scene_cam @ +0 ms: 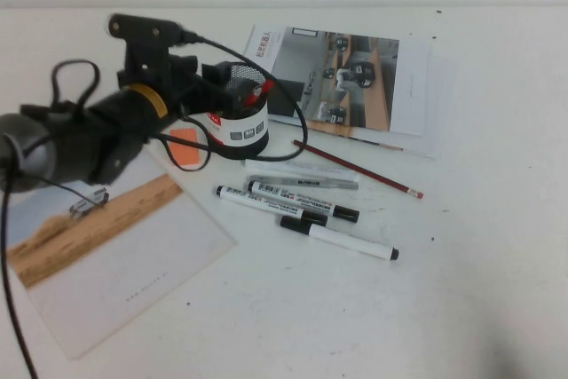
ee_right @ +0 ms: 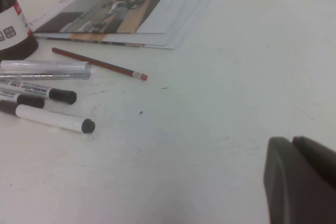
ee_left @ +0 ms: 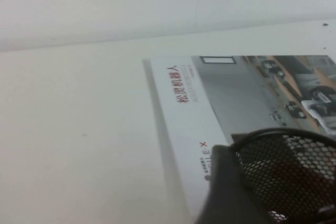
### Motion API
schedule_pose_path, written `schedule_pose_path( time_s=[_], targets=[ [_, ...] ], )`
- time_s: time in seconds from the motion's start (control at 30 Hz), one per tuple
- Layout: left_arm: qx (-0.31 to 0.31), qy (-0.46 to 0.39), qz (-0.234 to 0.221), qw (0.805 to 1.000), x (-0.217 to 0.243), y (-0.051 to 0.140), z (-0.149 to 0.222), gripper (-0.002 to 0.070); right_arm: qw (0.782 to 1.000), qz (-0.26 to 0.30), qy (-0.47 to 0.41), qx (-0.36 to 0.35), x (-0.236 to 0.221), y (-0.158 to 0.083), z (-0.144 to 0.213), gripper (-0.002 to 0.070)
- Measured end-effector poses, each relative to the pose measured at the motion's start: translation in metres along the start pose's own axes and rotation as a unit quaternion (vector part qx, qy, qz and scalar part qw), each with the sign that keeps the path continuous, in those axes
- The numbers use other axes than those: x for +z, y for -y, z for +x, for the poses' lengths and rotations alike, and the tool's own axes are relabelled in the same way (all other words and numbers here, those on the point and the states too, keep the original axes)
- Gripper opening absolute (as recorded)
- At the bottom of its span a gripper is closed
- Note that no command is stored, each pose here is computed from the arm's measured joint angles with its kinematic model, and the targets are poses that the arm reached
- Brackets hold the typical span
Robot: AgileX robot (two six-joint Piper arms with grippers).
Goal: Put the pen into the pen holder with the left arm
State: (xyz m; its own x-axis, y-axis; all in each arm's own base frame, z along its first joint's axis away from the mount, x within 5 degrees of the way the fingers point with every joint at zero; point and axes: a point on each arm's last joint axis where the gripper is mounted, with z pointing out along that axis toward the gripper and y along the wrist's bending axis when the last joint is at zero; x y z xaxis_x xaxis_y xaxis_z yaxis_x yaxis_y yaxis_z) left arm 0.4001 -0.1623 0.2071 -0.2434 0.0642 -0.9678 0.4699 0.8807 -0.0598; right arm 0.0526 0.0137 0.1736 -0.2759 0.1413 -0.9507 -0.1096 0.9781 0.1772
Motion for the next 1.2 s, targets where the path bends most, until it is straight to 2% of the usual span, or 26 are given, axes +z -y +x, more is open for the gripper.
schedule_pose_path(
  time_s=[0.07,0.17,0.2,0.3,0.4,0.5,0.63,0.83,1.07,1.2],
  targets=[
    [0.013,-0.006,-0.012,1.000,-0.015,0.000,-0.021,0.0296,1.000,0.000,0.000,0.000,0.000,0.000,0.000,-0.0022],
    [0.027,-0.009,-0.033,0.999,-0.045,0.002,-0.057,0.0104,1.000,0.000,0.000,0.000,0.000,0.000,0.000,-0.0022],
    [0.033,-0.008,-0.041,0.999,-0.057,0.003,-0.069,0.0067,1.000,0.000,0.000,0.000,0.000,0.000,0.000,-0.0022],
    [0.044,-0.002,-0.062,0.997,-0.095,0.005,-0.101,0.0020,1.000,0.000,0.000,0.000,0.000,0.000,0.000,-0.0022],
    [0.049,0.034,-0.069,0.996,-0.142,0.011,-0.123,0.0006,1.000,0.000,0.000,0.000,0.000,0.000,0.000,-0.0022],
    [0.052,0.062,-0.071,0.994,-0.190,0.018,-0.126,0.0002,1.000,0.000,0.000,0.000,0.000,0.000,0.000,-0.0022],
    [0.054,0.078,-0.073,0.993,-0.245,0.025,-0.104,0.0001,1.000,0.000,0.000,0.000,0.000,0.000,0.000,-0.0022],
    [0.056,0.084,-0.084,0.991,-0.309,0.032,-0.053,0.0000,1.000,0.000,0.000,0.000,0.000,0.000,0.000,-0.0022],
    [0.055,0.136,-0.096,0.984,-0.359,0.036,-0.022,-0.0001,1.000,0.000,0.000,0.000,0.000,0.000,0.000,-0.0022],
    [0.037,0.126,-0.107,0.985,-0.370,0.035,-0.003,-0.0001,1.000,0.000,0.000,0.000,0.000,0.000,0.000,-0.0022]
  ],
)
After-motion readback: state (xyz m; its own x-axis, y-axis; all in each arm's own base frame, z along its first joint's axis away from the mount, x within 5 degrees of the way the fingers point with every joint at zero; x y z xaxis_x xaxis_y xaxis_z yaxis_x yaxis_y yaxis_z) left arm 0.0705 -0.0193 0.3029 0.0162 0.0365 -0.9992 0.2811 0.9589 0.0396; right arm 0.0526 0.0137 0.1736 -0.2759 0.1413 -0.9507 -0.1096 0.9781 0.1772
